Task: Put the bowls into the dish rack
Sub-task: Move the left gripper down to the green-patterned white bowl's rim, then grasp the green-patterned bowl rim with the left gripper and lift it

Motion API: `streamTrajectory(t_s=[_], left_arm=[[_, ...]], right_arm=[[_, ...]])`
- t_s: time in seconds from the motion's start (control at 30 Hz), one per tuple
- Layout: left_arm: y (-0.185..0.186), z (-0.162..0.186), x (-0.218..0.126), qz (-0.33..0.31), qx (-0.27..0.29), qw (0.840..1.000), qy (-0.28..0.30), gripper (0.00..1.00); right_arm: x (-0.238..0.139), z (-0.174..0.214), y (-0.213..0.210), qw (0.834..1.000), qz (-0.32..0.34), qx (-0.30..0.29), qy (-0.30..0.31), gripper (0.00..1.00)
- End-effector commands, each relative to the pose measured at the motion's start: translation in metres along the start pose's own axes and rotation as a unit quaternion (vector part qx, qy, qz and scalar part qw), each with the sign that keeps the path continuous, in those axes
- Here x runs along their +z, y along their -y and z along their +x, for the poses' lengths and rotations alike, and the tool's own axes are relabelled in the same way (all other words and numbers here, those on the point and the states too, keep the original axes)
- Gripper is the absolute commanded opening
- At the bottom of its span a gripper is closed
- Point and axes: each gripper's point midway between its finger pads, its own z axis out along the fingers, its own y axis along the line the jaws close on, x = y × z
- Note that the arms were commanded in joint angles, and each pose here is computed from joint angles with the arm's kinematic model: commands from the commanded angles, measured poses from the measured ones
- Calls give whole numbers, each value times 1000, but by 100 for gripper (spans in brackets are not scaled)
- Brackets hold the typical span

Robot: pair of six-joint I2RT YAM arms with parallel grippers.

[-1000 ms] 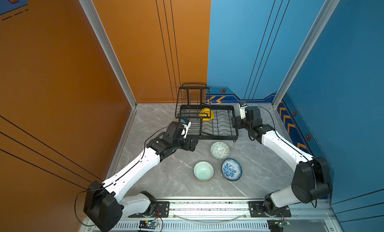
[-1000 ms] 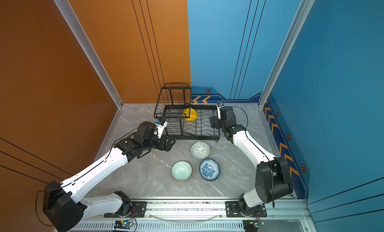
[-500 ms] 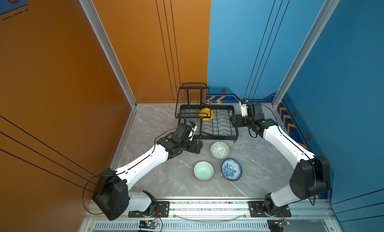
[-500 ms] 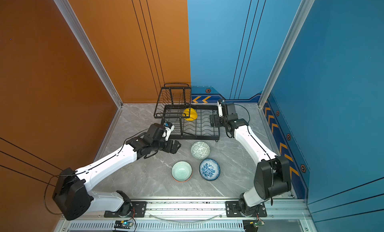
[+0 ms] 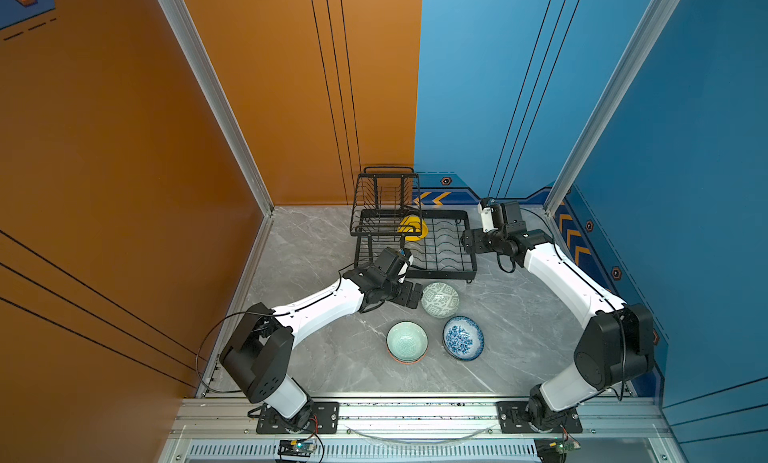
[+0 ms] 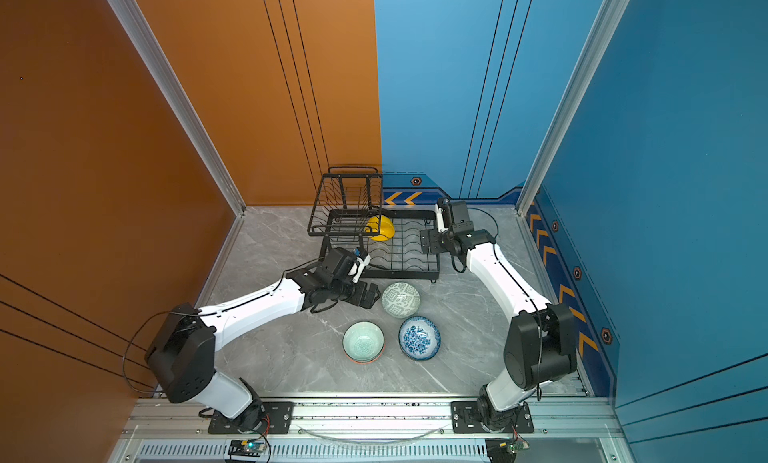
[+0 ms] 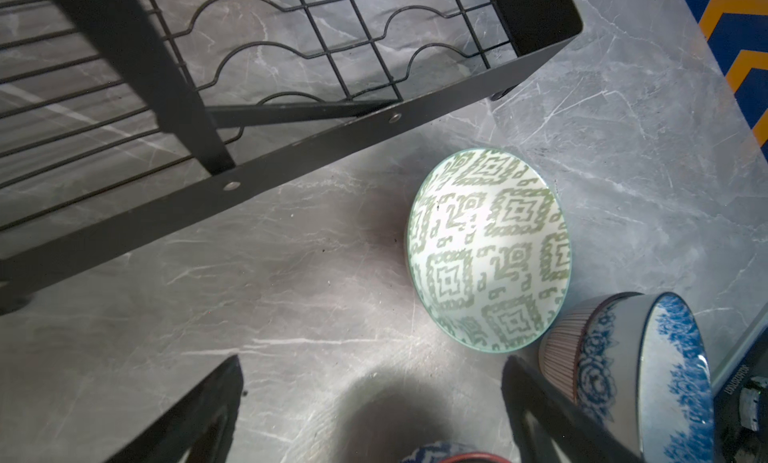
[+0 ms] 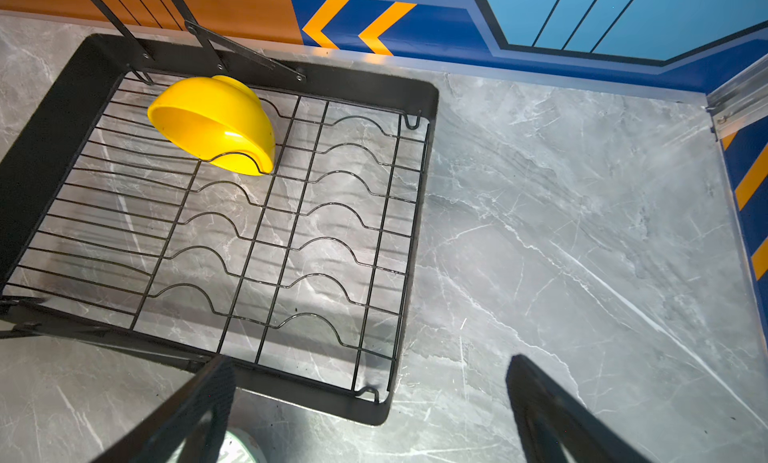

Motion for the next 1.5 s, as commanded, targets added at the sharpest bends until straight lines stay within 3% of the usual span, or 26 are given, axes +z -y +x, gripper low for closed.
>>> streamTrajectory(t_s=[0.0, 0.9, 1.2, 1.23, 1.47], left_arm=[[14, -5, 9, 16, 1, 1000, -4, 98], [23, 8, 69, 28, -12, 998, -57, 100], [31, 9, 84, 38, -20, 997, -70, 88], [31, 10, 85, 38, -20, 997, -71, 82], [32, 10, 91, 42, -27, 996, -77, 68]], right_arm=[[-4, 1, 0, 1000, 0, 7, -8, 100], [-3, 5, -1, 1000, -4, 3, -13, 100], [-1, 7, -2, 1000, -4, 2, -16, 100], [-2, 7, -1, 1000, -3, 1, -15, 100], [-2, 9, -2, 1000, -3, -1, -17, 100]])
